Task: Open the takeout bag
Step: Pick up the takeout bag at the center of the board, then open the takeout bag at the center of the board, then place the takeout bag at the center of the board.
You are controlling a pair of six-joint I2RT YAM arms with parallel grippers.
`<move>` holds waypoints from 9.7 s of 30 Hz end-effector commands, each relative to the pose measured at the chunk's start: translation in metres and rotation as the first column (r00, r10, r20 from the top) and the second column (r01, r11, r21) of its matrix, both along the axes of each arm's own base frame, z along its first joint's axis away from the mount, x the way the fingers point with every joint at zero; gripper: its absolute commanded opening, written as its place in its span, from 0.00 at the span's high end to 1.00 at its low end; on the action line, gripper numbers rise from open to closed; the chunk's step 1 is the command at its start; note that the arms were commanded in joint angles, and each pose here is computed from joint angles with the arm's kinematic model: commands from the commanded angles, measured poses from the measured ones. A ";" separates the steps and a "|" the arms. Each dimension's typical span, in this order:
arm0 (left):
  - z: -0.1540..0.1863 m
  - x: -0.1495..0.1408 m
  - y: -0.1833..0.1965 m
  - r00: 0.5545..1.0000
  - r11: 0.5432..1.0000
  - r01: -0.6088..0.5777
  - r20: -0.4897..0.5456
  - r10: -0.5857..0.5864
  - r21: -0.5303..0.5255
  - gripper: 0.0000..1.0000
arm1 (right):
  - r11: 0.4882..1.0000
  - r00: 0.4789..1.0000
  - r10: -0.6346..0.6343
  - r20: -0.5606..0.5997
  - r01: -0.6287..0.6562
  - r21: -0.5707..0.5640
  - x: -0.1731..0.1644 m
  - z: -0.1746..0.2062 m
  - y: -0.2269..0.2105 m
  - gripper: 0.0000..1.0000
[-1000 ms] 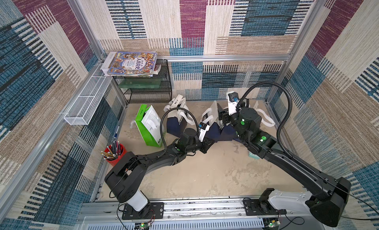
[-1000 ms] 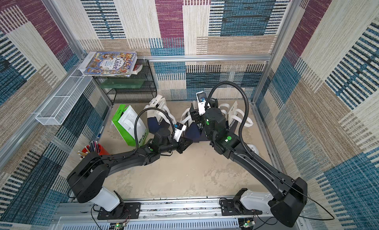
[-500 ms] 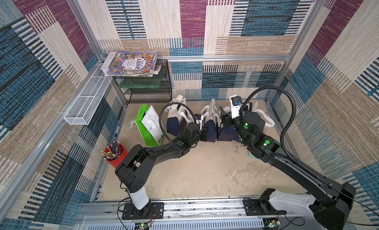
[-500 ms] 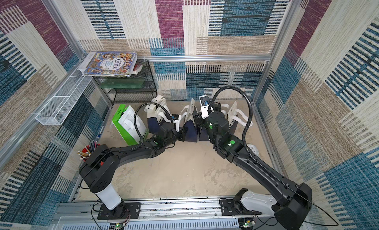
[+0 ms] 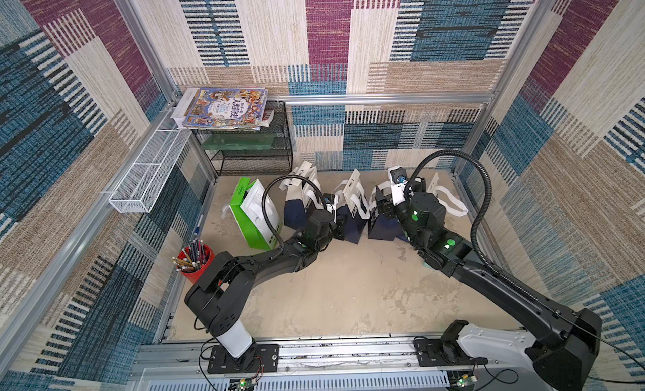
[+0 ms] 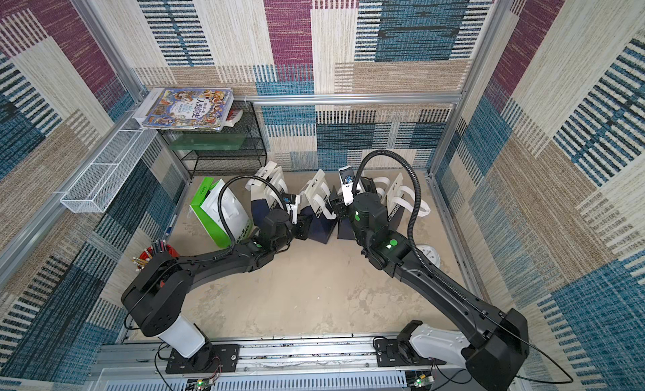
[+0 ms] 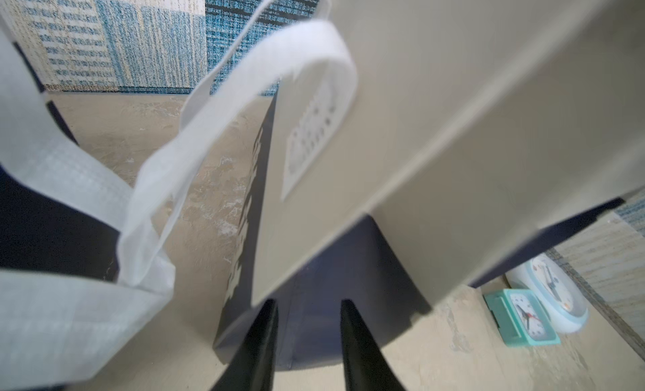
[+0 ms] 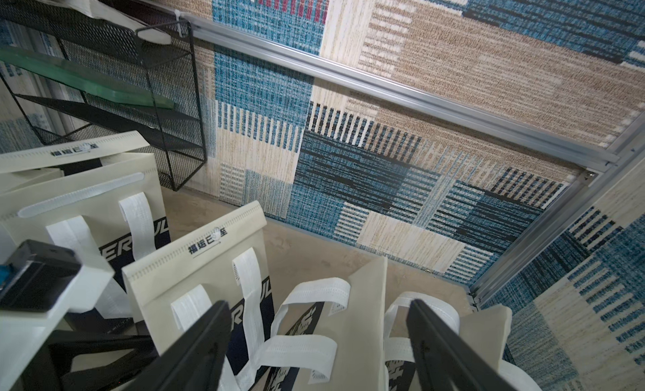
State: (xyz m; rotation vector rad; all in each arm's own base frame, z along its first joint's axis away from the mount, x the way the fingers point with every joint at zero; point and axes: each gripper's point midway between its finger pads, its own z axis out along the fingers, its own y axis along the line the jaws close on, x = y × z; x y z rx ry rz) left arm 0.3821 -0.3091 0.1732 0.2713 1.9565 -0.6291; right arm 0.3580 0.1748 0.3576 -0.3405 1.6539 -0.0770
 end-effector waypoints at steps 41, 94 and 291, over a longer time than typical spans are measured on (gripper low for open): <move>0.034 0.006 -0.042 0.968 0.947 0.053 0.251 0.030 -0.317 0.77 | 0.990 0.919 -0.130 0.371 0.102 0.095 -0.010 0.045 -0.053 0.19; 0.044 -0.017 -0.038 0.935 0.976 0.080 0.355 -0.004 -0.202 1.00 | 0.875 0.838 0.372 0.399 -0.172 -0.454 -0.004 -0.029 0.073 0.24; 0.008 0.014 0.009 0.968 0.925 -0.245 -0.026 0.249 -0.291 1.00 | 0.994 0.990 0.095 0.105 -0.090 -0.053 0.015 0.026 0.000 0.23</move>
